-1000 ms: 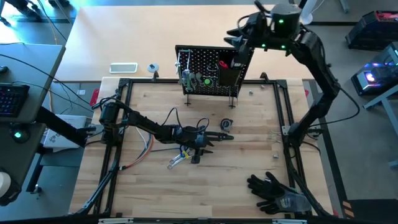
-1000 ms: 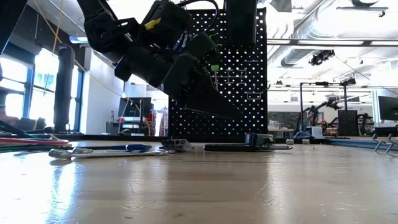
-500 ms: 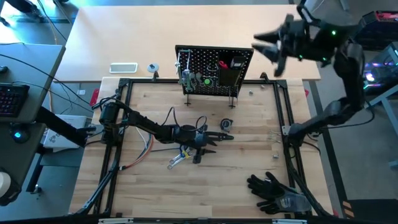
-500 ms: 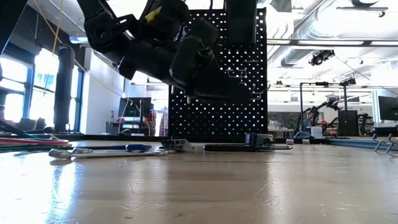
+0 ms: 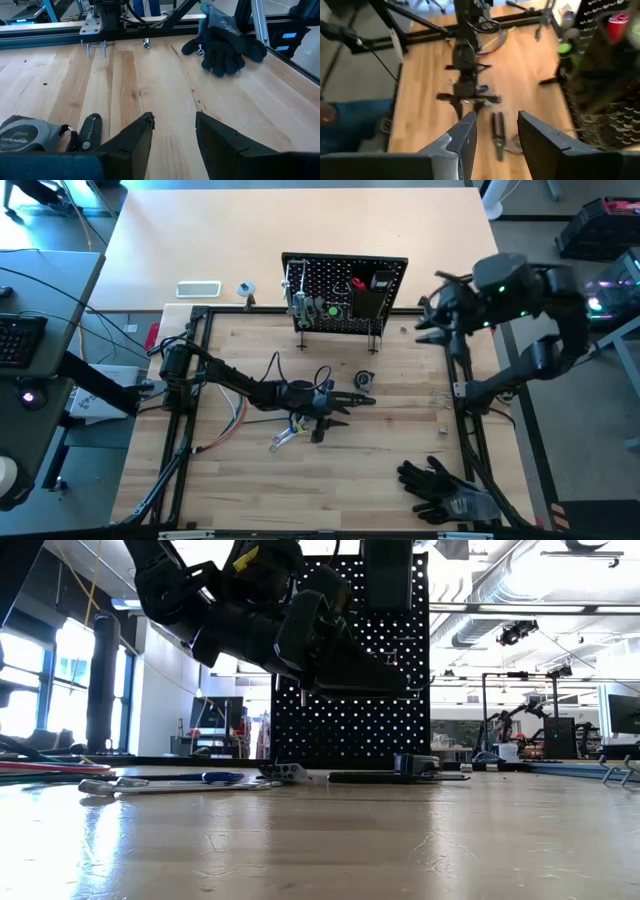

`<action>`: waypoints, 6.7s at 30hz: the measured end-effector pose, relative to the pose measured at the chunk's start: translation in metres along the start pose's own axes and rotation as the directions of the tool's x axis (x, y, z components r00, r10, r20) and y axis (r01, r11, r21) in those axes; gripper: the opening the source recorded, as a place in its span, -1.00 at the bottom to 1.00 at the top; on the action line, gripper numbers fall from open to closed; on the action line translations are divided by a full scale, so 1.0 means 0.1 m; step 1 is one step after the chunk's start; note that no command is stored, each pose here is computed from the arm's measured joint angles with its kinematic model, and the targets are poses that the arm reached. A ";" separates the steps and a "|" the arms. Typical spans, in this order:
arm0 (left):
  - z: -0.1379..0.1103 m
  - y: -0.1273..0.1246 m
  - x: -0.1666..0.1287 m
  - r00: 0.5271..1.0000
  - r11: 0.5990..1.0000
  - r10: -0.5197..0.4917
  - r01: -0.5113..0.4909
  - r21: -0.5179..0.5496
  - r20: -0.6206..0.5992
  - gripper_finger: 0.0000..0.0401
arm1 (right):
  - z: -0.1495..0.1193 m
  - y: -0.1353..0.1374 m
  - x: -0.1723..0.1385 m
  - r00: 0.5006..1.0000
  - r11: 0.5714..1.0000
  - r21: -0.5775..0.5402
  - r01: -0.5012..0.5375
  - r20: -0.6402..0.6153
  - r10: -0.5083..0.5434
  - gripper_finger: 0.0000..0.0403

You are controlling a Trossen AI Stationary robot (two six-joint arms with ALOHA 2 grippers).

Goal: Hang tools onto peg board
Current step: Put the socket into the black bin on the peg board

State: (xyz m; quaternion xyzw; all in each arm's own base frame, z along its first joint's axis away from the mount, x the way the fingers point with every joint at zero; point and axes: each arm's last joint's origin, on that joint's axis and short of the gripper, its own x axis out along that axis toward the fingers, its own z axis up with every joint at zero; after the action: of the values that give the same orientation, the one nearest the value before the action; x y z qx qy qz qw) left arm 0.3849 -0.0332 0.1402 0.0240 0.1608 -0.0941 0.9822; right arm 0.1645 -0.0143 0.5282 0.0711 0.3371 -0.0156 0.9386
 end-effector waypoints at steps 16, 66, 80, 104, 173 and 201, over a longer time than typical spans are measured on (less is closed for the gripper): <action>0.00 -0.06 0.00 1.000 0.999 -0.030 0.030 0.015 -0.002 -0.29 | -0.98 0.39 1.45 0.762 0.987 0.106 0.124 -0.648 -0.026 -0.32; -0.26 -0.14 0.42 0.990 0.992 -0.129 0.129 0.001 -0.058 -0.29 | -3.25 1.20 2.60 0.441 0.938 0.284 0.197 -0.880 0.174 -0.75; -0.27 -0.14 0.42 0.989 0.992 -0.129 0.129 -0.002 -0.069 -0.29 | -2.74 1.06 2.82 0.765 0.989 0.031 0.143 -0.637 -0.090 -0.90; -0.30 -0.13 0.41 0.990 0.994 -0.101 0.105 0.039 -0.095 -0.29 | -2.63 0.98 2.91 0.837 0.972 0.036 0.232 -0.517 -0.181 -0.55; -0.01 -0.02 0.05 0.938 0.990 -0.037 0.082 0.115 -0.344 0.00 | -2.76 0.80 3.16 0.866 0.966 0.167 0.197 -0.491 -0.092 -0.56; -0.75 -0.04 -0.12 0.960 0.985 0.026 0.023 0.172 -0.277 -0.48 | -2.76 0.80 3.16 0.870 0.970 0.140 0.198 -0.481 -0.108 -0.56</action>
State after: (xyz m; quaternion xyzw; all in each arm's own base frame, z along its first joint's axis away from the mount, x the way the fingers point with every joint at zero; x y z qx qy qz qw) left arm 0.3501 -0.0289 0.0733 0.1227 0.2885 -0.1027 0.9440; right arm 0.2407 0.1100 0.1273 0.1322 0.5562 -0.1036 0.8139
